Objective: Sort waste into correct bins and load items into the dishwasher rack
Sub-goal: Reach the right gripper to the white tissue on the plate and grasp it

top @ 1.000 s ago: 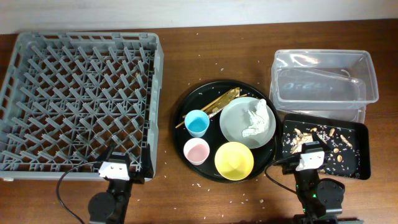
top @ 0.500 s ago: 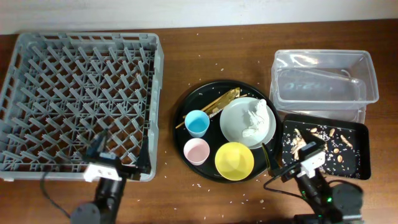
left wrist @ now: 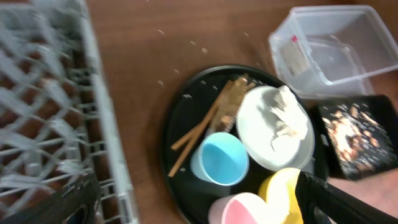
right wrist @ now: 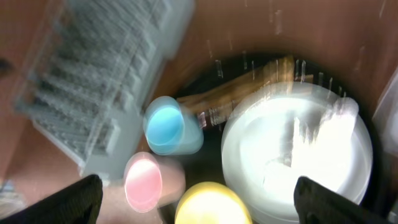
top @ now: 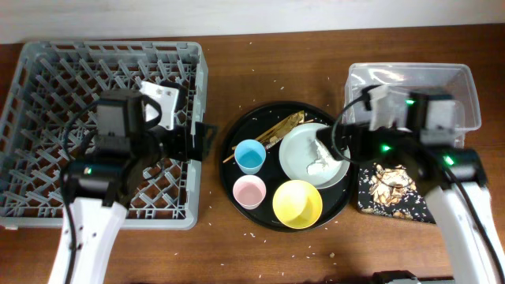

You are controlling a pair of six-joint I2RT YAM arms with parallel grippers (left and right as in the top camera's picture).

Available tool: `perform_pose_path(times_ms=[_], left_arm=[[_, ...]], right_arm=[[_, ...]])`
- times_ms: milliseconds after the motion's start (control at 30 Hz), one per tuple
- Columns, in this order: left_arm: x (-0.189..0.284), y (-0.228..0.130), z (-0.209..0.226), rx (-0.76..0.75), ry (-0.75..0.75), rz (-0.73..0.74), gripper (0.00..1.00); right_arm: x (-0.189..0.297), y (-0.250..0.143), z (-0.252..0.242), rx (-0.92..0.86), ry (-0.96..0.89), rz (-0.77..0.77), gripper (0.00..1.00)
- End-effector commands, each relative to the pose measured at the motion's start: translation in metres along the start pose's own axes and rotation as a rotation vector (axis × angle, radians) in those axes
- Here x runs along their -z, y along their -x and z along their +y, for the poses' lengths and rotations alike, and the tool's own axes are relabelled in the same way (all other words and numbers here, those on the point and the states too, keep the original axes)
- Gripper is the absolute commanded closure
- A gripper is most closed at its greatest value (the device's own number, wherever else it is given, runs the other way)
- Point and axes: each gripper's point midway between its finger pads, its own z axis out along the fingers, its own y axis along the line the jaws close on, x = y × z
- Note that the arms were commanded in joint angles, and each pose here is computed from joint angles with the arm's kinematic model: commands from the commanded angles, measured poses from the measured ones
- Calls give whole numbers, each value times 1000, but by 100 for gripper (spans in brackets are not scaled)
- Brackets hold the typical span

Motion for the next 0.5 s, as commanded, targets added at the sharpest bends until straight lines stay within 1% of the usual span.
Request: perform_pose_path(times_ms=[0,67,100,133,167,200,267,300,333,400,433,467], left_arm=[[-8,1,-13,0,-100,24,1],[-9,2,-13,-3,-100,19,1],[-9,3,-13,-5,-100,15,1],[-9,3,-13,-5,-100,14,1],[-9,3,-13,-5,-100,14,1],[-9,3,-13,-5,-101,15,1],[-9,3,-13,-5,-101,15,1],[-9,3,-13,-5,-101,15,1],[-9,3,-14,-5,-110,16,1],[-8,3,-21,-5,-148,16,1],[-8,3,-21,-7,-149,14,1],[-8,5,-21,-9,-149,9,1]], right_arm=[[-41,-46,-49,-89,-248,251,2],[-57,-56,-77,-164,-399,305,1],[-65,-58,-86,-175,-433,315,5],[-76,-58,-93,-183,-450,323,15],[-88,-61,-99,-185,-451,337,21],[-102,-66,-106,-186,-457,364,26],[-123,-80,-121,-198,-484,415,30],[-129,-88,-138,-231,-557,432,35],[-132,-92,-146,-253,-595,440,43],[-133,-87,-138,-258,-553,428,70],[-128,-76,-128,-253,-522,399,90],[-124,-67,-120,-247,-497,374,96]])
